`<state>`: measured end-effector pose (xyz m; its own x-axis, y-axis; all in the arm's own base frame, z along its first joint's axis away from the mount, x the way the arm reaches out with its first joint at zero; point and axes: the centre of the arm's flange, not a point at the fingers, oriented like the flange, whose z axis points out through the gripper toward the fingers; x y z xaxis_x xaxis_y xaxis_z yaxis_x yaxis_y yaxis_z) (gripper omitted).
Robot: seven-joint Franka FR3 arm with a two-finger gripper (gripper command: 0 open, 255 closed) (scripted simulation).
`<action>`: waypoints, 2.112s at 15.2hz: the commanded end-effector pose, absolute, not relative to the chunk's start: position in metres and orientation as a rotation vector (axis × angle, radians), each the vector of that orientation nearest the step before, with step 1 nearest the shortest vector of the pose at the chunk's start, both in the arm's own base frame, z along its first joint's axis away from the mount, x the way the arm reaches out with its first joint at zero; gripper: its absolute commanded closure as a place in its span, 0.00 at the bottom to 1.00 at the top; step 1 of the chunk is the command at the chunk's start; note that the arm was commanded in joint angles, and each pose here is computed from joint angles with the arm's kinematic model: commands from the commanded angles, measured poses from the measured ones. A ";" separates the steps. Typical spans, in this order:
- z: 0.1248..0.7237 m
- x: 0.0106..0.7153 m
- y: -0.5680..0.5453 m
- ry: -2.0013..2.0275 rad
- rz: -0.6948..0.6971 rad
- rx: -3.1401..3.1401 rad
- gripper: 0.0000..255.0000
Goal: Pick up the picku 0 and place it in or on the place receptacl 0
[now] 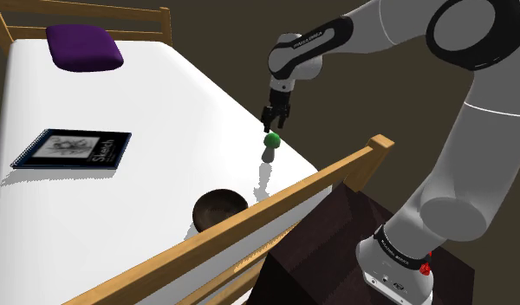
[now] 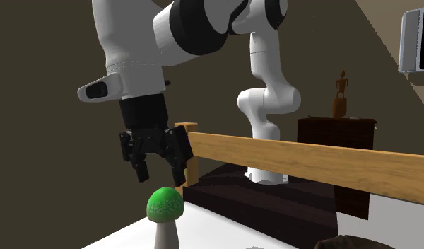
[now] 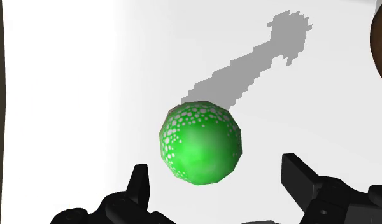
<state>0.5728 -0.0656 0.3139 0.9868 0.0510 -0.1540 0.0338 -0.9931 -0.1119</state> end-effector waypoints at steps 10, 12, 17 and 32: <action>0.267 0.574 -0.065 -0.066 0.245 -3.016 0.00; 0.267 0.574 -0.065 -0.066 0.245 -3.016 0.00; 0.267 0.574 -0.065 -0.066 0.245 -3.016 1.00; 0.304 0.574 -0.065 -0.066 0.245 -3.016 1.00</action>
<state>0.5728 -0.0646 0.2981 0.9860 0.0530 -0.1579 0.0345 -0.9924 -0.1179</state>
